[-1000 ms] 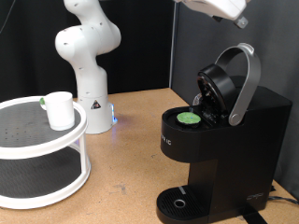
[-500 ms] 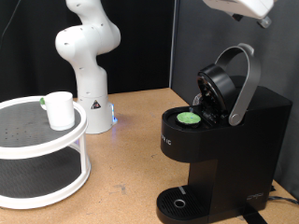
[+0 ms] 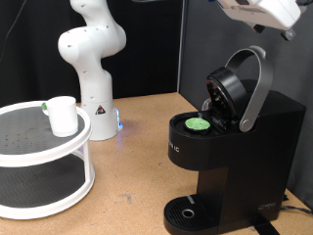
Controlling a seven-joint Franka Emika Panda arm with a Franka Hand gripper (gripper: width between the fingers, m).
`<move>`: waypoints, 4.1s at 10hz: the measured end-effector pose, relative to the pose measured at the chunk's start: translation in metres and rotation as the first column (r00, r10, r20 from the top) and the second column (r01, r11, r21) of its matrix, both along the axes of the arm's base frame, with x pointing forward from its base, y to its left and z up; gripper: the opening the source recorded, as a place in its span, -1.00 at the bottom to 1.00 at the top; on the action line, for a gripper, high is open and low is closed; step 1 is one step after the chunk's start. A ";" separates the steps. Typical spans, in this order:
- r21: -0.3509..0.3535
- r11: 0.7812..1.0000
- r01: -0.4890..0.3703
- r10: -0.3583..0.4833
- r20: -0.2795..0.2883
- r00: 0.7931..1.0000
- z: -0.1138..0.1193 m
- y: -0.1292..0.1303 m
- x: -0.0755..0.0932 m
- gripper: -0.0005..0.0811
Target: Make a cup of coffee with the keurig machine
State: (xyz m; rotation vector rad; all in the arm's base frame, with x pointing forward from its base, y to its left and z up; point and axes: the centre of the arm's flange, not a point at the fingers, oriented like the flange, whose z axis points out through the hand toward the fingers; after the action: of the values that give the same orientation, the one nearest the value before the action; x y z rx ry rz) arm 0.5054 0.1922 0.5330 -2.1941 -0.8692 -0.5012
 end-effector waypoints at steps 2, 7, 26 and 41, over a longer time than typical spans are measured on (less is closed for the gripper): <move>-0.014 1.000 0.005 -0.005 0.003 1.000 -0.007 0.006 0.002 0.98; -0.080 0.997 -0.008 0.010 0.014 1.000 -0.021 0.003 -0.001 0.03; -0.192 0.980 0.046 -0.051 -0.018 0.999 -0.052 -0.135 -0.008 -0.99; -0.244 0.968 0.058 -0.061 -0.008 0.998 -0.095 -0.178 -0.018 -0.99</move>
State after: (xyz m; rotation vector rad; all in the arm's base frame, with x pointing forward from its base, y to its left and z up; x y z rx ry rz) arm 0.4870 0.0146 0.4381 -2.4503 -0.8992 -0.4241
